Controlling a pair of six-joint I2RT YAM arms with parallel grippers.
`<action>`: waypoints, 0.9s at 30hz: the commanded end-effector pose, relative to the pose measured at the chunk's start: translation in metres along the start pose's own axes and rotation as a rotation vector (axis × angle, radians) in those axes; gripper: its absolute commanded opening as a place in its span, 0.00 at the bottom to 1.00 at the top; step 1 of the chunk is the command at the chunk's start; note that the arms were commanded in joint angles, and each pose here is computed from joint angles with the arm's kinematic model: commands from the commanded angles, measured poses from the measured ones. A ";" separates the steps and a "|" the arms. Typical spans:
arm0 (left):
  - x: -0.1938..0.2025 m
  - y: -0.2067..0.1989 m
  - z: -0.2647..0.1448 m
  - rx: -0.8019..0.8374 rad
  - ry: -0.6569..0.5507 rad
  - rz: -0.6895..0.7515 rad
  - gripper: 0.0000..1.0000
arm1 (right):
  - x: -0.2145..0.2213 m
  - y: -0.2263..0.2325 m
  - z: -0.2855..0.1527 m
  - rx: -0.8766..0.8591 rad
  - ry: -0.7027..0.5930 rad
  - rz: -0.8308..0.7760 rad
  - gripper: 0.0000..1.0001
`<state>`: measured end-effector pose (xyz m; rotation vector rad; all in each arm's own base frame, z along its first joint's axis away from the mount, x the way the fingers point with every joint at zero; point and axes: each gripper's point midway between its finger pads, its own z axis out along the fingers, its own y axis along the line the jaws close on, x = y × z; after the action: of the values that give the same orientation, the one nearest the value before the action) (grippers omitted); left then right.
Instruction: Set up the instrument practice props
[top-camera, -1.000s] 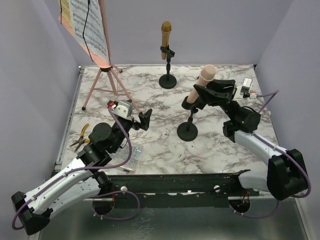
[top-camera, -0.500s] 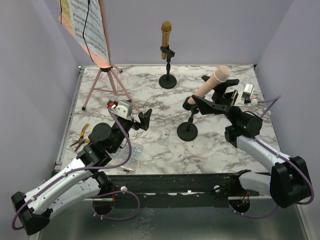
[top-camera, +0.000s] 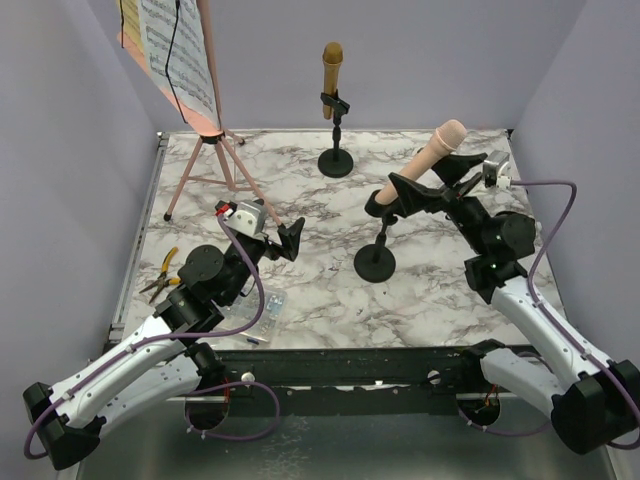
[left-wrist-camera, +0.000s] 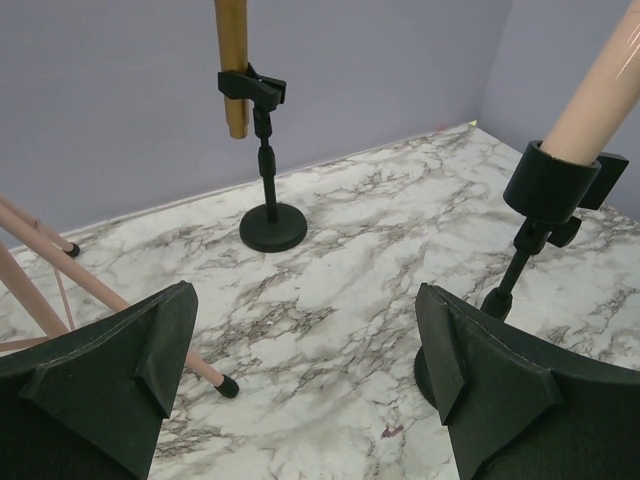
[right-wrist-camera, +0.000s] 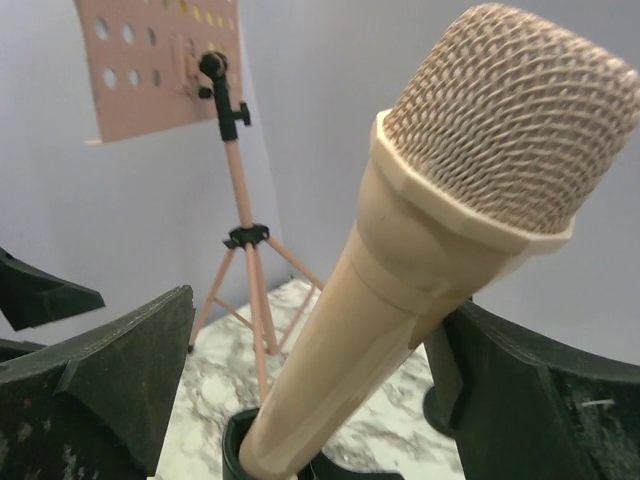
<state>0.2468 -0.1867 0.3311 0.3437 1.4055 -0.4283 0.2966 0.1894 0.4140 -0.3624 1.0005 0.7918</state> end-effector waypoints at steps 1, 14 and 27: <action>-0.004 0.000 0.000 0.004 -0.015 0.001 0.99 | 0.021 -0.022 -0.014 0.135 0.167 -0.064 1.00; 0.001 -0.003 0.003 0.012 0.003 -0.005 0.99 | 0.028 -0.015 -0.030 0.092 0.313 -0.170 1.00; 0.006 -0.005 0.005 0.015 0.019 -0.008 0.99 | 0.037 -0.018 -0.042 0.115 0.346 -0.179 1.00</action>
<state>0.2504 -0.1910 0.3235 0.3555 1.4284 -0.4213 0.3007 0.1702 0.3659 -0.4694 1.3068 0.5460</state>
